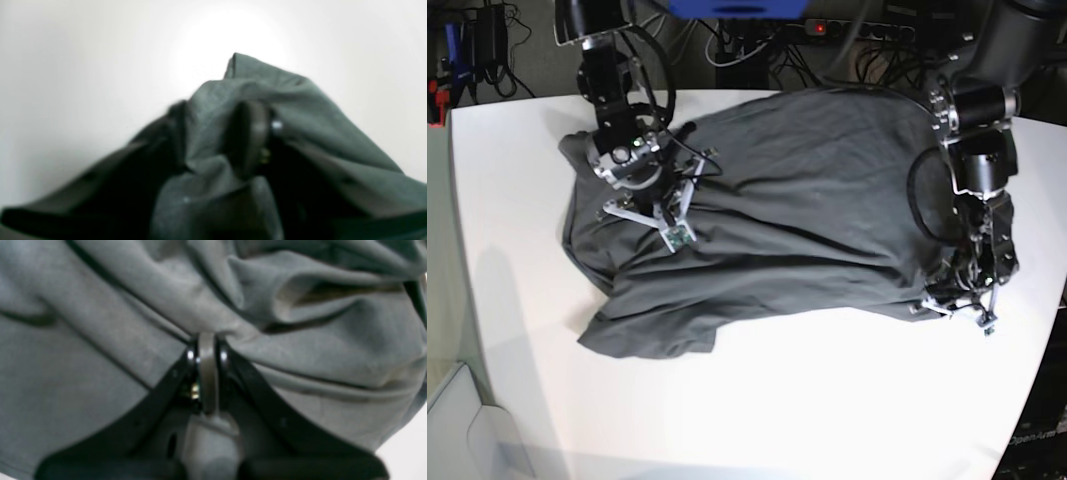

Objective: Layout the t-shirt on the table in an organized manner, then fold the t-shirt properly

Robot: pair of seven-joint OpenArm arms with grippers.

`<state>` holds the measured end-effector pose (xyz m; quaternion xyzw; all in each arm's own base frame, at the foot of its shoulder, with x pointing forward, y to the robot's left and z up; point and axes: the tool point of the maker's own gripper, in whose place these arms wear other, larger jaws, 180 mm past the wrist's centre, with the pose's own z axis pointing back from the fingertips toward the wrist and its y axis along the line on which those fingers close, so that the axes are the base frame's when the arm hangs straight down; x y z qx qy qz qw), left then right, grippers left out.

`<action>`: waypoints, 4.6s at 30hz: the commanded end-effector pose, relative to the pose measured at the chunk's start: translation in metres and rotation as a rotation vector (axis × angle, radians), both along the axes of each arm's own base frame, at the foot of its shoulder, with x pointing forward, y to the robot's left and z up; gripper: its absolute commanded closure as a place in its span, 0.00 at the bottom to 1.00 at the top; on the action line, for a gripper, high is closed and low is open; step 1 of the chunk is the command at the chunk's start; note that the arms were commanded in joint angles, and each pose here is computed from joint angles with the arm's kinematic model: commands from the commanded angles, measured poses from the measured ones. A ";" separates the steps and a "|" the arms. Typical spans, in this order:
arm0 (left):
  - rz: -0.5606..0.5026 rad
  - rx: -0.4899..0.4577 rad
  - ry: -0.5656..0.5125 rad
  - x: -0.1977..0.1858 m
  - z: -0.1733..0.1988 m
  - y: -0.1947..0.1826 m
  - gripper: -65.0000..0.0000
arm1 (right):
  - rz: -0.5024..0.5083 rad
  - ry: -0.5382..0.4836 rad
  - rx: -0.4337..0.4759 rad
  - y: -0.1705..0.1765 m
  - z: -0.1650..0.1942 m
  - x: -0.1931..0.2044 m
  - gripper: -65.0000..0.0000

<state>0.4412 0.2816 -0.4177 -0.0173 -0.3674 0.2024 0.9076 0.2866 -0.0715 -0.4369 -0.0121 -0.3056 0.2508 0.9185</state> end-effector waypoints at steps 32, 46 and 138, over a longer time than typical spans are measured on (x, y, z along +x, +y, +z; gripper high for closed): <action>0.046 0.061 -0.347 0.073 0.094 0.006 0.99 | -0.002 0.080 -0.078 -0.015 -0.012 -0.011 1.00; 0.047 0.074 -0.324 0.068 0.094 0.020 0.25 | -0.002 0.078 -0.075 -0.014 -0.012 -0.010 1.00; -0.393 0.164 0.003 -0.040 0.052 -0.126 0.52 | 0.092 -0.237 -0.082 0.045 0.124 0.131 1.00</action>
